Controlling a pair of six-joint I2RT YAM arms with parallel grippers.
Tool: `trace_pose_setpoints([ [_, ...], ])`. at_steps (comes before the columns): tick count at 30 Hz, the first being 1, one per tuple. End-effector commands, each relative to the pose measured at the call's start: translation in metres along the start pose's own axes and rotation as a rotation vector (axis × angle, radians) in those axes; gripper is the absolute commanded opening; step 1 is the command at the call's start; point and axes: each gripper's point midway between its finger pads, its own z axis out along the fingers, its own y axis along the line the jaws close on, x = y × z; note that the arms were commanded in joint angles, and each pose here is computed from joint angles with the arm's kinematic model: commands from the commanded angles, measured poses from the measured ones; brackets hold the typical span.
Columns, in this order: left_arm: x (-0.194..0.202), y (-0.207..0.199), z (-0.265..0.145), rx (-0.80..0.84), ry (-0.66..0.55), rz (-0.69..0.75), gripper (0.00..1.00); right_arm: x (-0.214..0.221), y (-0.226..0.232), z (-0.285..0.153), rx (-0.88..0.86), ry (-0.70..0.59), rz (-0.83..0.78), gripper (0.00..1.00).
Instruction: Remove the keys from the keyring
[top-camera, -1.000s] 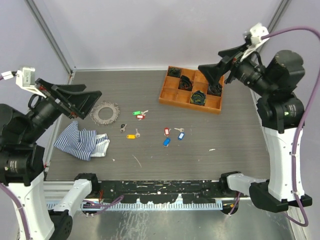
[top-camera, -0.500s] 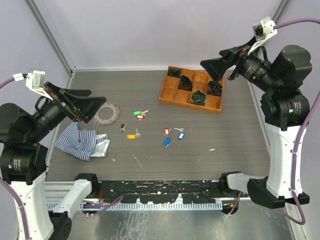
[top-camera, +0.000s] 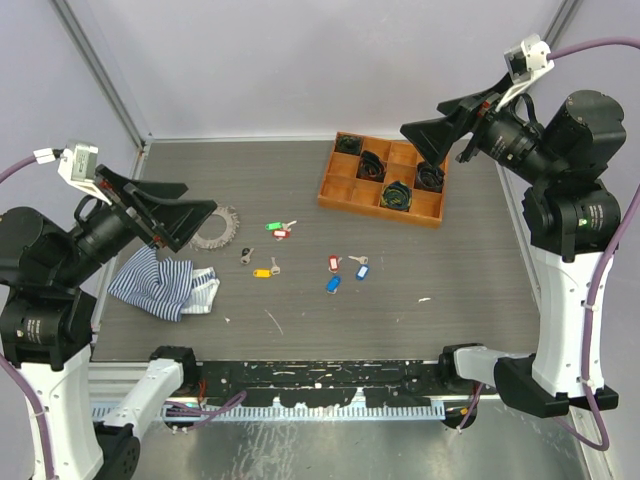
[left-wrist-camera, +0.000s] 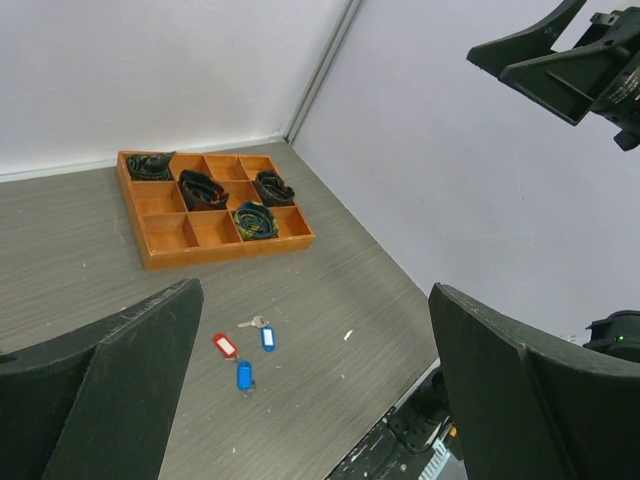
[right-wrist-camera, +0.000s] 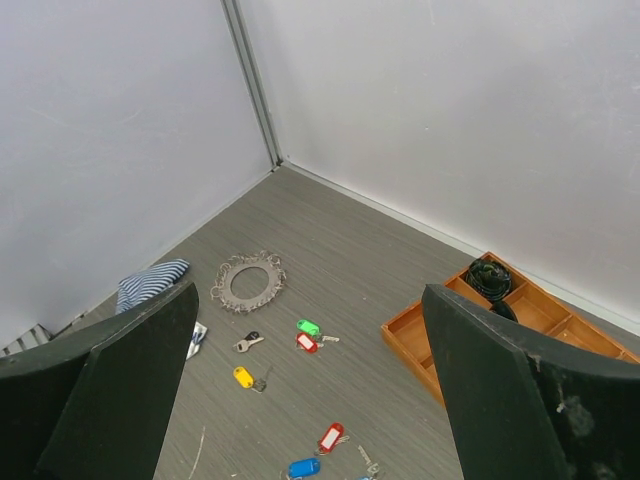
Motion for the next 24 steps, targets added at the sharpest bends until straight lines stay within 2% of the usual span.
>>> trace_pose_setpoints([
  [1,-0.002,-0.008,-0.003,0.034,-0.003,0.041,0.98,-0.016,0.005,-0.007,-0.001,-0.050,-0.050,1.00],
  [24,0.005,-0.005,-0.004,0.027,0.009,0.061,0.98,-0.009,-0.005,-0.007,0.039,-0.040,-0.053,1.00],
])
